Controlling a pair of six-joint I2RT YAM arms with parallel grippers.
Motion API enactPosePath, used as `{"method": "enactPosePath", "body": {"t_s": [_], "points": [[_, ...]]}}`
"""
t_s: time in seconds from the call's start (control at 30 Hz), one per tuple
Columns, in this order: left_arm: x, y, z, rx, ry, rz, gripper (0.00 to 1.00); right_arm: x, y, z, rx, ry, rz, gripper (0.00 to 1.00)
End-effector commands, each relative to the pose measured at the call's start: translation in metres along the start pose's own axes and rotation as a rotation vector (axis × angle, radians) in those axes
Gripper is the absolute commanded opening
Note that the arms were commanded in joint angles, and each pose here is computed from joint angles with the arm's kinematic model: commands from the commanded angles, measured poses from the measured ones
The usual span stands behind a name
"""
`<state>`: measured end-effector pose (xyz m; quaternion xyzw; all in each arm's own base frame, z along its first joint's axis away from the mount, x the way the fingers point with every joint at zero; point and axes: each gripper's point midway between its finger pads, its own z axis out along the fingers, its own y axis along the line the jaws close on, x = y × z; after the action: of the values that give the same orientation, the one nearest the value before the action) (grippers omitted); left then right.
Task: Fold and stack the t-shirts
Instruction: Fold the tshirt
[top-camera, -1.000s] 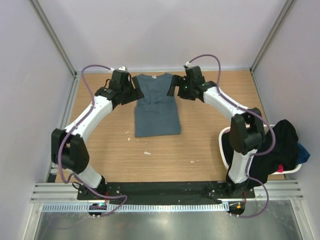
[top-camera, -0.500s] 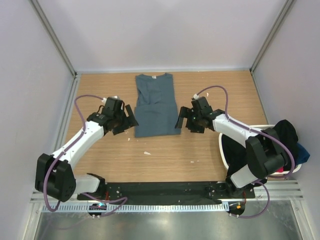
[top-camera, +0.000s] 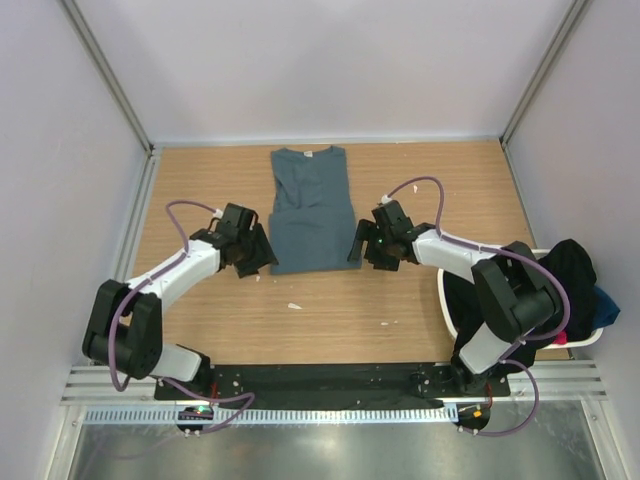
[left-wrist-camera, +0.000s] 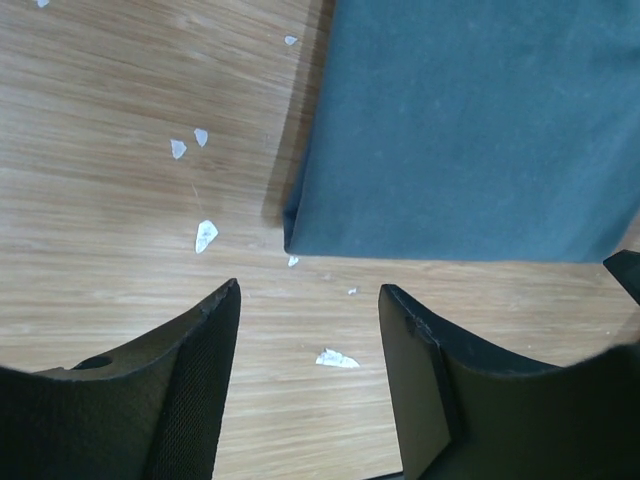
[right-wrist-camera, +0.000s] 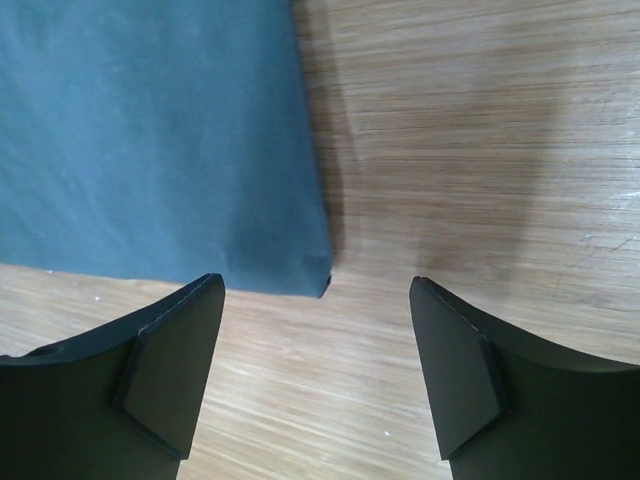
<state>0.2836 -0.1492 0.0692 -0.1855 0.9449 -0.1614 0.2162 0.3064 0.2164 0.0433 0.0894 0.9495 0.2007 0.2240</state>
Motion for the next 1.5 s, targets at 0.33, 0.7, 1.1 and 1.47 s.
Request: {"method": "enactPosePath", "body": {"t_s": [0.33,0.7,1.1,1.47], "points": [[-0.002,-0.007,0.034,0.006,0.024,-0.001,0.52,-0.012,0.017,0.018,-0.045,-0.021,0.046,0.66],[0.004,0.006,0.049,-0.042,0.043,0.014,0.36,-0.004,0.014,0.024,-0.03,0.003,0.046,0.58],[0.012,0.005,0.048,-0.023,0.075,0.022,0.0,0.017,-0.007,0.02,0.058,0.063,-0.024,0.05],[0.093,0.01,-0.003,-0.097,0.18,0.084,0.0,0.093,-0.031,-0.025,0.079,0.213,-0.09,0.01]]}}
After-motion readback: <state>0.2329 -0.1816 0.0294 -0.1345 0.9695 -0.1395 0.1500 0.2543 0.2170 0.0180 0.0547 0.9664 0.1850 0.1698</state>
